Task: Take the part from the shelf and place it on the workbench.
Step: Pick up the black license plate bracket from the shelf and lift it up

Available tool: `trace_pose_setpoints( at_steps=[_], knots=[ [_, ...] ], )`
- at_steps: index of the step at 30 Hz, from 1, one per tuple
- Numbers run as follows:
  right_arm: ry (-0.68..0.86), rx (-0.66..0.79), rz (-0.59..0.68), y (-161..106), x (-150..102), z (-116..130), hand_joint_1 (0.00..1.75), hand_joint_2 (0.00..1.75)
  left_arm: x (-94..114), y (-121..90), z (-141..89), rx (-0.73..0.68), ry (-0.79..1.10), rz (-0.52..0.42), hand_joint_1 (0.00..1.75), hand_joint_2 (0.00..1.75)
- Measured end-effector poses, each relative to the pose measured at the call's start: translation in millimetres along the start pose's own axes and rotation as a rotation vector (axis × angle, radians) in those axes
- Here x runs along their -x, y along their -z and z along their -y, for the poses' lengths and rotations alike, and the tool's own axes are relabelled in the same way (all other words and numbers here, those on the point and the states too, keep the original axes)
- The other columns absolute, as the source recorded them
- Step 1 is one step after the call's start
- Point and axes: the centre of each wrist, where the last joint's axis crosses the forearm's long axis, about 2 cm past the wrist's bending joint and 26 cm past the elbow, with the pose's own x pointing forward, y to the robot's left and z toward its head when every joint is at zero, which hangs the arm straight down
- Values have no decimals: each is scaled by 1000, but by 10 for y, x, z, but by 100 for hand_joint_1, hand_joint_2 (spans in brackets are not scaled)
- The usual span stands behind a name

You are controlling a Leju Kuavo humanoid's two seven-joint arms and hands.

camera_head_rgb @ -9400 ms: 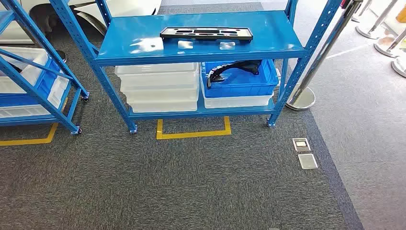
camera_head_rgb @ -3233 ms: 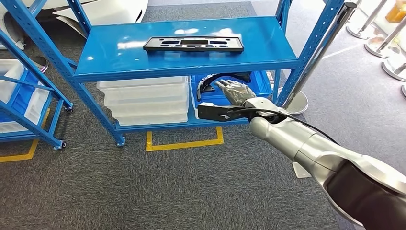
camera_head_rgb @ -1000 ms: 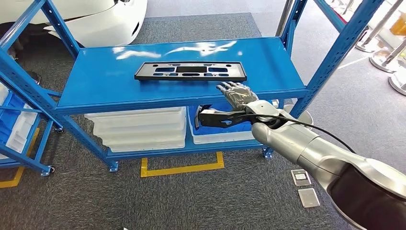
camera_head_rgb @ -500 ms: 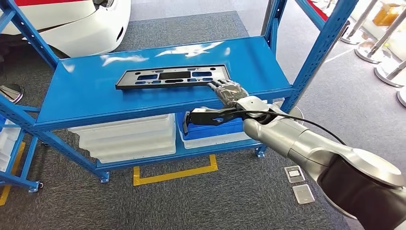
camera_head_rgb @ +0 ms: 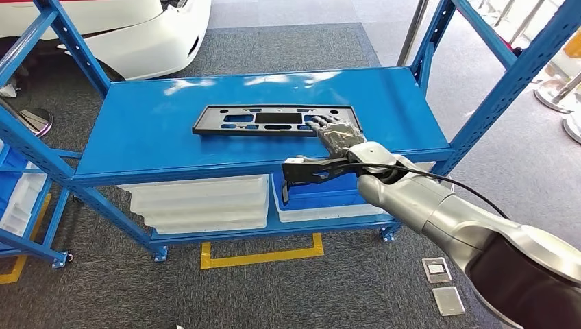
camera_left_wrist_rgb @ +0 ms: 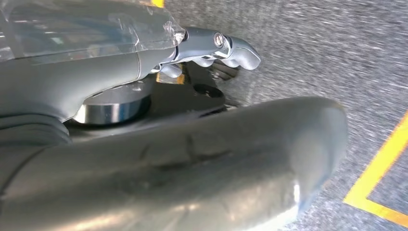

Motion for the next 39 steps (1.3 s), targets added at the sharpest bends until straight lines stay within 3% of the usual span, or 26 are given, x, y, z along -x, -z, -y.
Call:
trace_pose_setpoints(
  at_steps=[23, 39],
  knots=[
    [-14, 9, 11, -2, -64, 54, 0, 0, -9, 2, 3, -4, 3, -3, 0, 0],
    [-14, -4, 22, -22, -61, -48, 0, 0, -13, -8, 45, -7, 7, -3, 0, 0]
  ],
)
